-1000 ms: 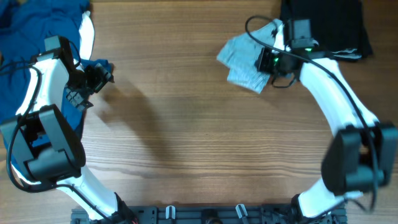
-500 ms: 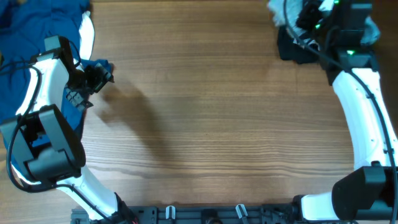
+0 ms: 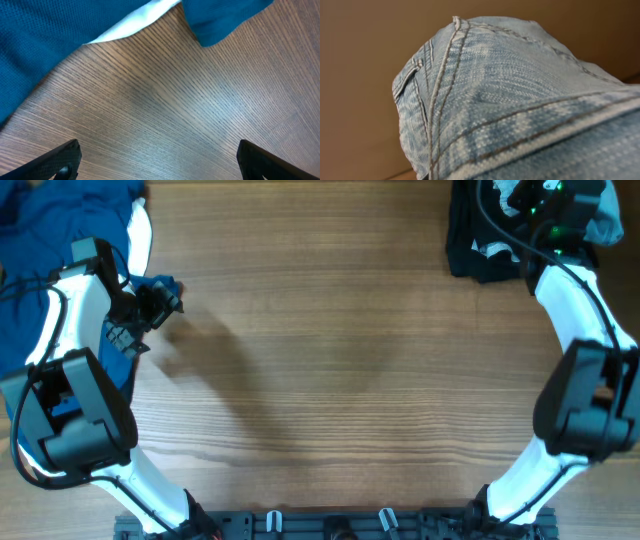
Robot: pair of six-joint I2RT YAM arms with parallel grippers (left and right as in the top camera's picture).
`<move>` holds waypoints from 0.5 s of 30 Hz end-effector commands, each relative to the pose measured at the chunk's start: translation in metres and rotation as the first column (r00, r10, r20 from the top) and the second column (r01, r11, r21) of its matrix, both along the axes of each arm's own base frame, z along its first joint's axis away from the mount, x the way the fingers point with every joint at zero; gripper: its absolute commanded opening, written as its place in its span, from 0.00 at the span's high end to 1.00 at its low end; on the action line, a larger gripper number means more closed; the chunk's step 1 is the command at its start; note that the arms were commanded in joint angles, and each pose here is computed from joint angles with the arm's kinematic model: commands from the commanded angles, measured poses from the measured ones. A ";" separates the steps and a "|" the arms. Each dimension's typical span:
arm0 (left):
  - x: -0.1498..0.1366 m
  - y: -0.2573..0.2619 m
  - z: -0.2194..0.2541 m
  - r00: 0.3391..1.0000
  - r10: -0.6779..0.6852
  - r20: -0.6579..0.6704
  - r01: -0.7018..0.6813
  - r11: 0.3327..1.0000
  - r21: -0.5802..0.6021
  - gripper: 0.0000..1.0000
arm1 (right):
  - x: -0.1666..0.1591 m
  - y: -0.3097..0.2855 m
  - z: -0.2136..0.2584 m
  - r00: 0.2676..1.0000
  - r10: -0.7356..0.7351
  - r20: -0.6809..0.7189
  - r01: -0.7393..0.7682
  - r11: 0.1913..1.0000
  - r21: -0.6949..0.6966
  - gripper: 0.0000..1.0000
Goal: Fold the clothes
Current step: 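Carry the shorts right and place them on the black garment stack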
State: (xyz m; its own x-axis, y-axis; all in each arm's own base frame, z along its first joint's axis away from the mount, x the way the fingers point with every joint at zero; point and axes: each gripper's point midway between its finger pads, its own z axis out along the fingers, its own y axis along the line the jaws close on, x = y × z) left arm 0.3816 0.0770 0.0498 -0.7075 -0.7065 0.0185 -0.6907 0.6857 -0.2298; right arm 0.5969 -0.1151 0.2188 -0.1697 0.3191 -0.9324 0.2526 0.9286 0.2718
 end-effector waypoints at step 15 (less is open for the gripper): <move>0.008 0.000 0.011 0.999 0.004 0.039 -0.004 1.000 0.015 0.00 | -0.059 0.055 -0.055 0.868 0.362 -0.340 -0.293 0.926 0.240 0.01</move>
State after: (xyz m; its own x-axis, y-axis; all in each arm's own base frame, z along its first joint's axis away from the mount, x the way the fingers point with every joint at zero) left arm 0.3863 0.0766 0.0503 -0.7108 -0.7034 0.0017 -0.6835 0.6902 -0.2378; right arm 0.5464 -0.0883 0.0813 -0.6552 0.3805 -0.6527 0.2200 0.9226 0.3170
